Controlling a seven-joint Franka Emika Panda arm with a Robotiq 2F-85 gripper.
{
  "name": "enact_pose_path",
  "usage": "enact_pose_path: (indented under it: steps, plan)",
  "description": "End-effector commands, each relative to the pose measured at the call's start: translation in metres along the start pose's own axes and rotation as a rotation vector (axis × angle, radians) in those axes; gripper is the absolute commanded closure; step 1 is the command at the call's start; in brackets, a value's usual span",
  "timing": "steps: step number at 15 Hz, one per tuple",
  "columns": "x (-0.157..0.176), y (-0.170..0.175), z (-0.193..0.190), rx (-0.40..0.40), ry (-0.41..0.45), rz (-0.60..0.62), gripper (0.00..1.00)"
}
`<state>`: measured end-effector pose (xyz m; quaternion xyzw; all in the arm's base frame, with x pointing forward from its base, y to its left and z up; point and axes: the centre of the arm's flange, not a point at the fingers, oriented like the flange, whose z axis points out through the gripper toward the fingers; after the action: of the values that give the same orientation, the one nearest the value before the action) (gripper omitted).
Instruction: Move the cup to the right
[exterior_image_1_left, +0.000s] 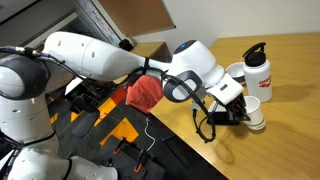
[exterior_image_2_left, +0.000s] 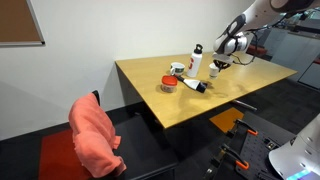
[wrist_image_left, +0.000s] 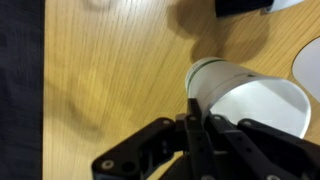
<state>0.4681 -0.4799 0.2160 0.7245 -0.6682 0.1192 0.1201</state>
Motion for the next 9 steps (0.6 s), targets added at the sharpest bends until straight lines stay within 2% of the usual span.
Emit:
enact_pose_path:
  steps: [1,9]
  plan:
    - [0.023,-0.024,0.028,-0.002,0.007,0.041,0.99]
    - [0.033,-0.045,0.033,0.032,0.030,0.032,0.99]
